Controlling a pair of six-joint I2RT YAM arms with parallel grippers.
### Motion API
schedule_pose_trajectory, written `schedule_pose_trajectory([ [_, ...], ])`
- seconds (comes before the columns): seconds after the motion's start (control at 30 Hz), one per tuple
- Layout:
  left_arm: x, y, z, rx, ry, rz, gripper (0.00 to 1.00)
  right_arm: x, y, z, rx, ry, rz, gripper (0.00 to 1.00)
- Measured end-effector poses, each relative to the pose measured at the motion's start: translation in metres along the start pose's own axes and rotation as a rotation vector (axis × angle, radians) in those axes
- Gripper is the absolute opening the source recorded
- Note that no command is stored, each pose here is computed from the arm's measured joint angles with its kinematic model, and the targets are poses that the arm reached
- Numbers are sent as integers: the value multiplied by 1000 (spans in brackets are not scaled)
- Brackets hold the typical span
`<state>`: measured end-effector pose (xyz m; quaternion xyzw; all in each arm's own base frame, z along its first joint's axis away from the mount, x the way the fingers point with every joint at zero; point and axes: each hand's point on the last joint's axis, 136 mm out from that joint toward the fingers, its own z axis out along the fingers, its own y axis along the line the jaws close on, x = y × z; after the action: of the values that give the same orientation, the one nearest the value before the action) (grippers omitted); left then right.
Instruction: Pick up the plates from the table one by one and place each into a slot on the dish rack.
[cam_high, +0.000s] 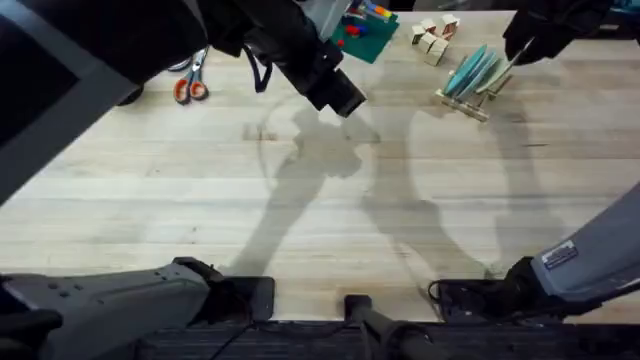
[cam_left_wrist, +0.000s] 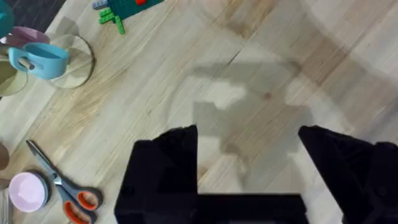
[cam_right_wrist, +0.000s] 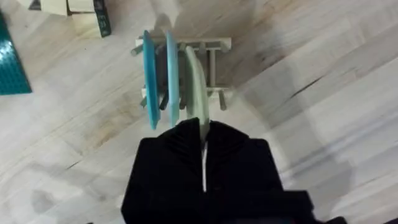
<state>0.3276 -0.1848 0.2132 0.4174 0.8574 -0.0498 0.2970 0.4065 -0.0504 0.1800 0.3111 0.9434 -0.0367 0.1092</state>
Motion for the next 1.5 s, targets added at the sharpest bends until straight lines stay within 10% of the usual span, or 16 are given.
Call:
schedule_pose_trajectory([
  [0.87, 0, 0, 0, 0, 0, 0, 994, -5, 1, 35, 22, 53, 13, 42],
  [1.33, 0, 0, 0, 0, 0, 0, 993, -1, -1, 35, 32, 69, 7, 283],
  [1.5, 0, 0, 0, 0, 0, 0, 993, 5, -6, 27, 39, 82, 8, 567],
])
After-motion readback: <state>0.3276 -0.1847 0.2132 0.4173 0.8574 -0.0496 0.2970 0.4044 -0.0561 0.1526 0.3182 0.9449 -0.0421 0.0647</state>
